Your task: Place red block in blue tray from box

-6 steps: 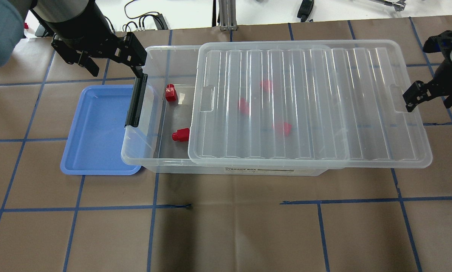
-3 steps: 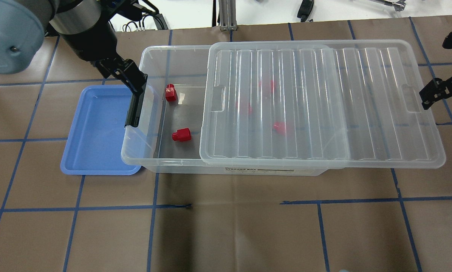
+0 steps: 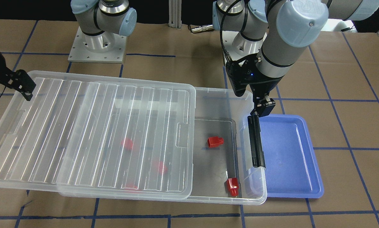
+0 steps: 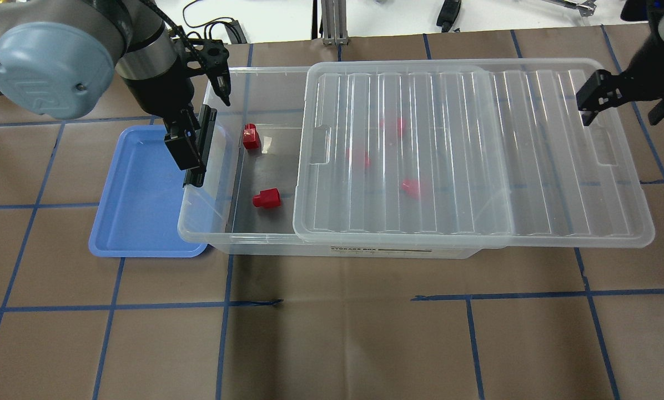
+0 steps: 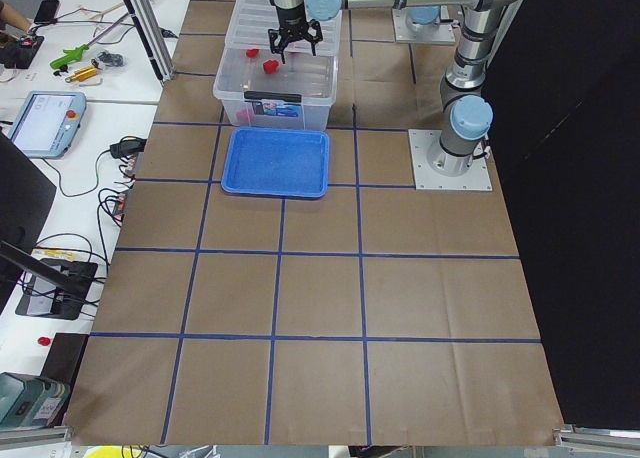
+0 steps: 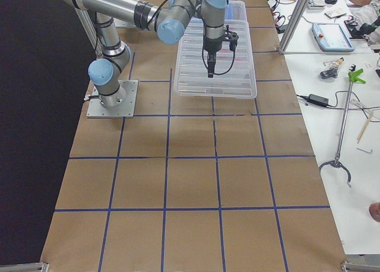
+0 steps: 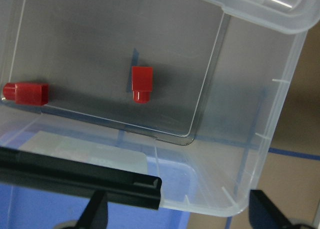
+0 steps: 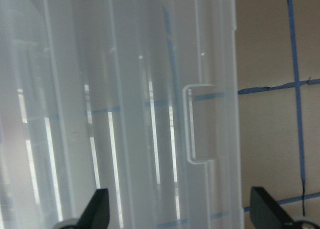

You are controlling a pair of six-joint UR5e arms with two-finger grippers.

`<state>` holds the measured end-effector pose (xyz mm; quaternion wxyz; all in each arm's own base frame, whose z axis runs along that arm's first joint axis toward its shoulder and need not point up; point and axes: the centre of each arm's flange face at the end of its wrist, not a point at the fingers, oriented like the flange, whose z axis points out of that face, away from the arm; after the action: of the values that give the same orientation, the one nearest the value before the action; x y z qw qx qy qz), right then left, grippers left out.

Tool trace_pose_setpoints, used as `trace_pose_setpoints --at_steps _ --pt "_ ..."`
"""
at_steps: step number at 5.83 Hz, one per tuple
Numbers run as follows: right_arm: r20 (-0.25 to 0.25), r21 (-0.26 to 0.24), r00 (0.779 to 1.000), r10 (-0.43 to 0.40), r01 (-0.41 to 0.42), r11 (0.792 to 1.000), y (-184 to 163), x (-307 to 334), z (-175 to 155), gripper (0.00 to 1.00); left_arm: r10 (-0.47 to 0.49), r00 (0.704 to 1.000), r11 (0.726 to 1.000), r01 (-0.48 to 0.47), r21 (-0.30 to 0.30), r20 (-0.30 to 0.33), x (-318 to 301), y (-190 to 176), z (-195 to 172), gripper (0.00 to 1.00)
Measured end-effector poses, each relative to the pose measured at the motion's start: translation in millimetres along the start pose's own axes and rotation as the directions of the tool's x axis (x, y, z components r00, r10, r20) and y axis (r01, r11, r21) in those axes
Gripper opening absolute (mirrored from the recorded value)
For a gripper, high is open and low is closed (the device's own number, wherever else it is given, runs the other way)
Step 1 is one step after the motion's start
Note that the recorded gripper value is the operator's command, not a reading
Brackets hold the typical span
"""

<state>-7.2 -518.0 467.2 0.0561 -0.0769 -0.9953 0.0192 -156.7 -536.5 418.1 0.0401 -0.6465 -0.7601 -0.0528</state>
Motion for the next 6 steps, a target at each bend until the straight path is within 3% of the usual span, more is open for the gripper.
trace_pose_setpoints --at_steps 1,2,4,6 --pt "0.014 -0.004 0.999 0.045 -0.045 0.999 2 -46 -23 1.00 0.123 0.992 0.992 -0.123 -0.002 -0.010 -17 -8 23 0.98" --pt "0.041 -0.004 0.996 0.075 -0.075 0.997 7 -86 -35 1.00 0.181 0.983 0.983 -0.181 -0.001 0.006 -27 -15 46 0.98" --pt "0.112 -0.023 0.989 0.093 -0.091 0.996 13 -121 -39 1.00 0.200 0.977 0.980 -0.201 0.002 0.074 -33 -21 106 0.98" --pt "0.121 -0.030 0.989 0.088 -0.085 0.996 15 -124 -37 1.00 0.166 0.983 0.986 -0.167 0.011 0.074 -34 -24 150 0.98"
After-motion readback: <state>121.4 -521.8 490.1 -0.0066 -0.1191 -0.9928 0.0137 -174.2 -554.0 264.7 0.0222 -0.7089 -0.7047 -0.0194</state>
